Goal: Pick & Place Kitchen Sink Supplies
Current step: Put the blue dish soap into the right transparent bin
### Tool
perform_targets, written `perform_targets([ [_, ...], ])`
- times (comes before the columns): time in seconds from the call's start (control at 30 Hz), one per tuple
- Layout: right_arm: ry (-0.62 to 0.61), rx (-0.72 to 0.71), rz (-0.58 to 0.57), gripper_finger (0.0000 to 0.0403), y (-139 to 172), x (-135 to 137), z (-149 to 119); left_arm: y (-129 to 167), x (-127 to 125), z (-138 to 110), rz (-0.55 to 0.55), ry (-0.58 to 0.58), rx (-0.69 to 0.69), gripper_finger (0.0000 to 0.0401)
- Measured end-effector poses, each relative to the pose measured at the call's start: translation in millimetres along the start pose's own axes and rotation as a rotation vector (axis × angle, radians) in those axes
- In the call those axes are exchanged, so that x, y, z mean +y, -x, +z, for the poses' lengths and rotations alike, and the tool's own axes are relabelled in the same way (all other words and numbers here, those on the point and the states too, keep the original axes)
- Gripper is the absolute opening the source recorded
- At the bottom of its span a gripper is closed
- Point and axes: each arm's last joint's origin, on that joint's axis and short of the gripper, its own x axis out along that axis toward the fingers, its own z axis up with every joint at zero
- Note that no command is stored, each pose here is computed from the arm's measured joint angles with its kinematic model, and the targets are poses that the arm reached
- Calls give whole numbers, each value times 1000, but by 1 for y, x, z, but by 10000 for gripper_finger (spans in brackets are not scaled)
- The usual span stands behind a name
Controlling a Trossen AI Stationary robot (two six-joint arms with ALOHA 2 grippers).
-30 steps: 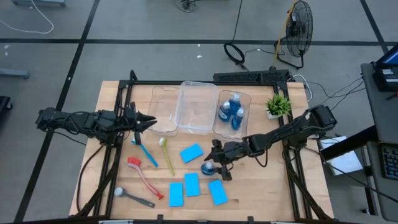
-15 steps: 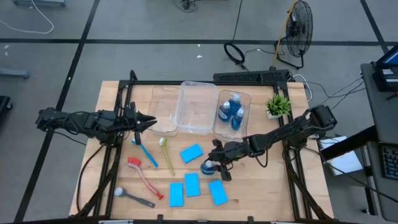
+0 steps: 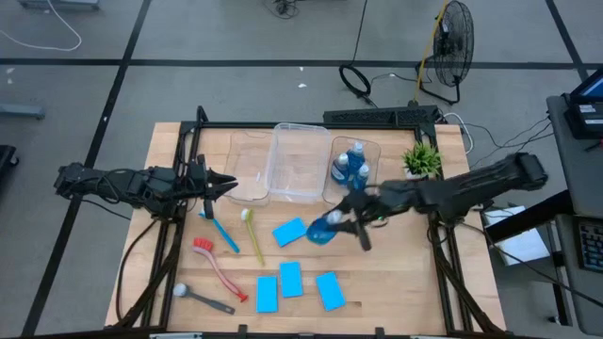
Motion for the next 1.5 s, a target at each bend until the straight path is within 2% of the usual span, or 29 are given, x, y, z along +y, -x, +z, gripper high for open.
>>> perform_targets([
  [0.27,38,-92,-255,138,68,-6,23,0,0,0,0,0,0,77],
  [0.47,67,-56,-413,138,87,-15,20,0,0,0,0,-4,0,77],
  [0.8,67,124,-533,138,74,-39,5,0,0,0,0,-19,0,77],
  [1.17,35,229,-547,138,52,-65,-4,0,0,0,0,-30,0,77],
  [1.5,24,342,-597,139,20,-85,-24,0,0,0,0,-44,0,77],
])
